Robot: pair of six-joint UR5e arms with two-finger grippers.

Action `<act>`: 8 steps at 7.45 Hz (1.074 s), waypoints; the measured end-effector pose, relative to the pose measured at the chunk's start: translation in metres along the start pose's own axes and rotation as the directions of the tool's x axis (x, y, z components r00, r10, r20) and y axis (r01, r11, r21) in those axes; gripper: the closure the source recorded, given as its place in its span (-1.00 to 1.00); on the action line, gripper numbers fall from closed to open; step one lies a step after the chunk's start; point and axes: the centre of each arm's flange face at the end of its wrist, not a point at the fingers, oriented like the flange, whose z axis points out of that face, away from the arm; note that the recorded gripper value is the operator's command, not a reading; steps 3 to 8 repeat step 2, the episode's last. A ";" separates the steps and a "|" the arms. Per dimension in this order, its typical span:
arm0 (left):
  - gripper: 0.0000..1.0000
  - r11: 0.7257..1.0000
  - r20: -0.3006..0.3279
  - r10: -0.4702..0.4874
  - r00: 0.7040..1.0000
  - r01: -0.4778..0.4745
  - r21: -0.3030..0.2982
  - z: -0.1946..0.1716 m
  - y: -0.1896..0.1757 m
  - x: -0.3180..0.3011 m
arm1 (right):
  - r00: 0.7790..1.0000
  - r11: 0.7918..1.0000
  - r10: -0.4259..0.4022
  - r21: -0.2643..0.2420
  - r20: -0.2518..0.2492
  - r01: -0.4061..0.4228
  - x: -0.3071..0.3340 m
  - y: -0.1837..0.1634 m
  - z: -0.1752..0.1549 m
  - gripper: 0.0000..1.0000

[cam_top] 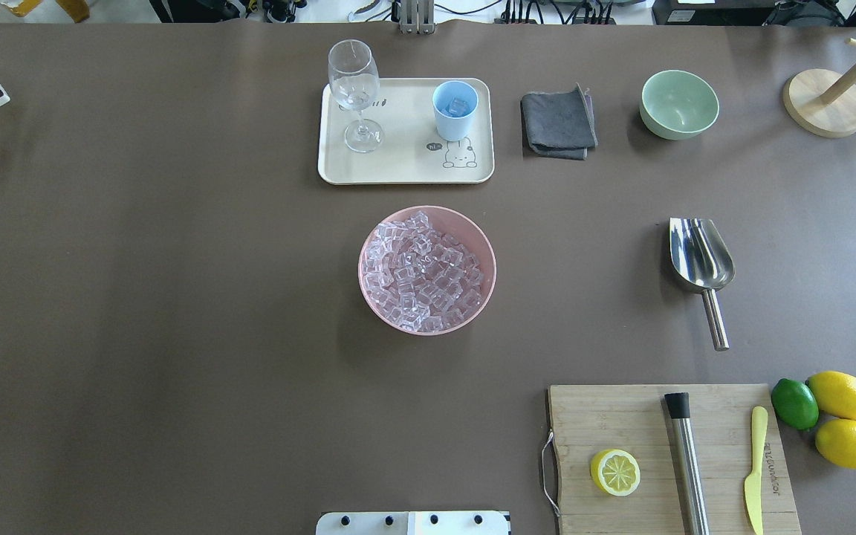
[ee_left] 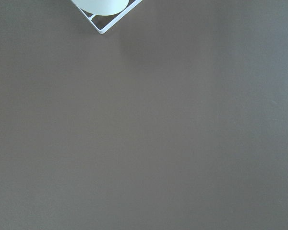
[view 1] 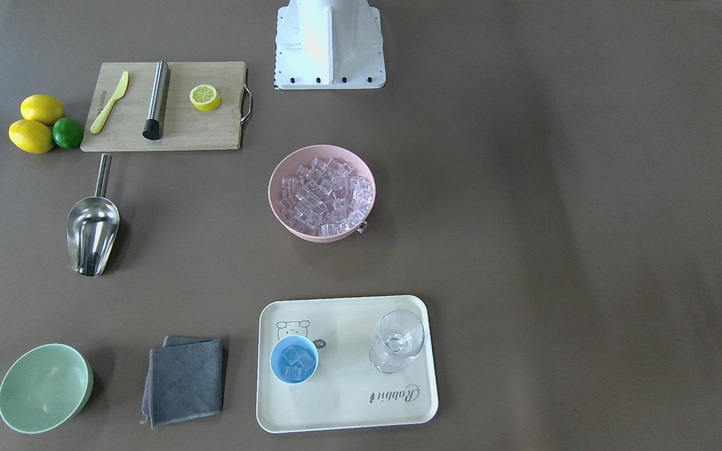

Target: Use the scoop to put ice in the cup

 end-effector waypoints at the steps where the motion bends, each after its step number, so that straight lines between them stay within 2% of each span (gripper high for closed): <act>1: -0.98 1.000 0.000 0.000 1.000 0.000 0.000 0.000 0.000 0.000 | 1.000 1.000 0.001 -0.001 0.000 -0.001 0.000 0.000 0.000 -1.00; 8: -0.98 1.000 0.000 0.000 1.000 0.000 0.000 0.000 0.000 0.000 | 1.000 1.000 0.001 -0.002 0.000 -0.001 0.000 0.000 0.001 -1.00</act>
